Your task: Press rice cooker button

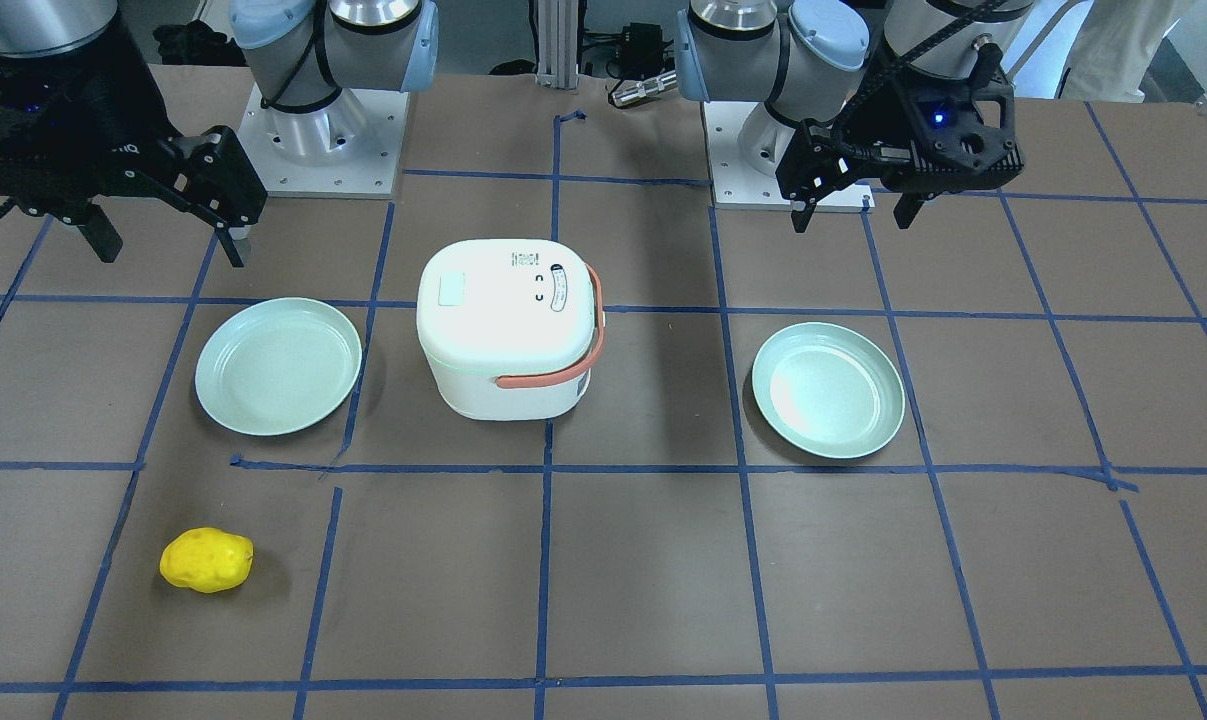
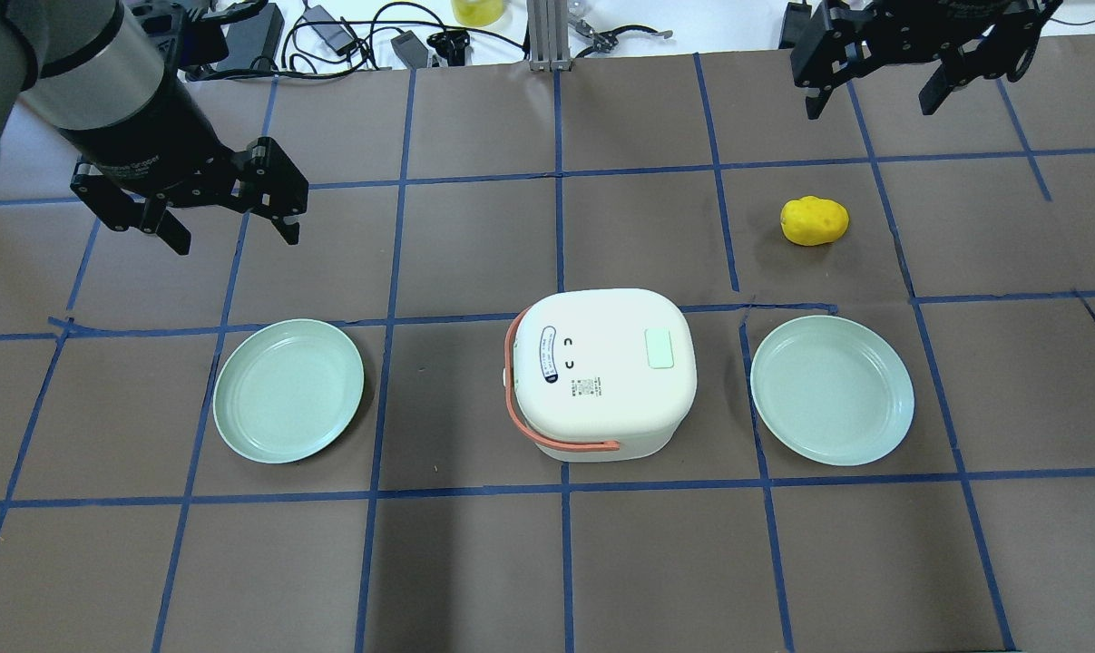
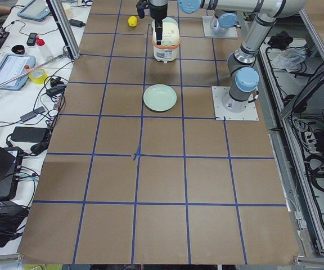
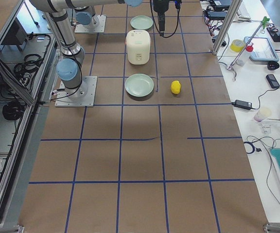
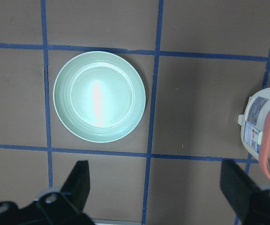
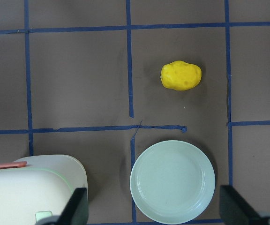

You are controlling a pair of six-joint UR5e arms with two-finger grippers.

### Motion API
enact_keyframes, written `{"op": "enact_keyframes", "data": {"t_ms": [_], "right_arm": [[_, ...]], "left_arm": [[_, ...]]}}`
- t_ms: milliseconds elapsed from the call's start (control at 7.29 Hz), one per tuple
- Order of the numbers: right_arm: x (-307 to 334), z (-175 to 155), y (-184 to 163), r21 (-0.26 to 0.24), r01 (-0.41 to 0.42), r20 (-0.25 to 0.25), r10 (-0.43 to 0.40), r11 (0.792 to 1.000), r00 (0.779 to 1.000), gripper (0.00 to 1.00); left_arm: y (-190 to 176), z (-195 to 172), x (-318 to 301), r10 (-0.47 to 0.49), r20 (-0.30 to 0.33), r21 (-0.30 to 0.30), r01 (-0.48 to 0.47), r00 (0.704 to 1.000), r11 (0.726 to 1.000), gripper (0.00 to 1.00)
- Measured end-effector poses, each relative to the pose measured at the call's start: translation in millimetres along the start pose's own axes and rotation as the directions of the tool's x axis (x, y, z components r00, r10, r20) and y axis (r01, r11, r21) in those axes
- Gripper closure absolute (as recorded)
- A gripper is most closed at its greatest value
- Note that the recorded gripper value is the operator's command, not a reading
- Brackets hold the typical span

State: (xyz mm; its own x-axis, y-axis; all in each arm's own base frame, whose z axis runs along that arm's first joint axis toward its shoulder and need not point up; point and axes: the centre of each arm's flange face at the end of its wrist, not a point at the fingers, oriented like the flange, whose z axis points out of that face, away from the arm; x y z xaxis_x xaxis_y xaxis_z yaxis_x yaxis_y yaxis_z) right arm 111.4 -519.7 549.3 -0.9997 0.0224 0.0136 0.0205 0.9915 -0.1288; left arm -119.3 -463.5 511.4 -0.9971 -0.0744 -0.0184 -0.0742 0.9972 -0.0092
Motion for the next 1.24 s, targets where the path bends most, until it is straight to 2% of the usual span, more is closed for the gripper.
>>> {"op": "enact_keyframes", "data": {"t_ms": [549,686,961,1098,1235], "right_arm": [[0,-1,1,0.002,0.000,-0.001,0.000,1.000,1.000,0.00],[0,-1,2,-0.001,0.000,-0.002,0.000,1.000,1.000,0.05],[-3,1,4,-0.011,0.002,0.001,-0.002,1.000,1.000,0.47],[-6,3,8,-0.026,0.003,0.014,-0.003,1.000,1.000,0.72],[-10,6,17,-0.050,0.005,0.046,-0.003,0.999,0.999,0.83]], "left_arm": [[0,0,0,0.000,0.000,0.000,0.000,1.000,1.000,0.00],[0,0,0,0.000,0.000,0.000,0.000,1.000,1.000,0.00],[0,0,0,0.000,0.000,0.000,0.000,1.000,1.000,0.00],[0,0,0,0.000,0.000,0.000,0.000,1.000,1.000,0.00],[0,0,0,0.000,0.000,0.000,0.000,1.000,1.000,0.00]]}}
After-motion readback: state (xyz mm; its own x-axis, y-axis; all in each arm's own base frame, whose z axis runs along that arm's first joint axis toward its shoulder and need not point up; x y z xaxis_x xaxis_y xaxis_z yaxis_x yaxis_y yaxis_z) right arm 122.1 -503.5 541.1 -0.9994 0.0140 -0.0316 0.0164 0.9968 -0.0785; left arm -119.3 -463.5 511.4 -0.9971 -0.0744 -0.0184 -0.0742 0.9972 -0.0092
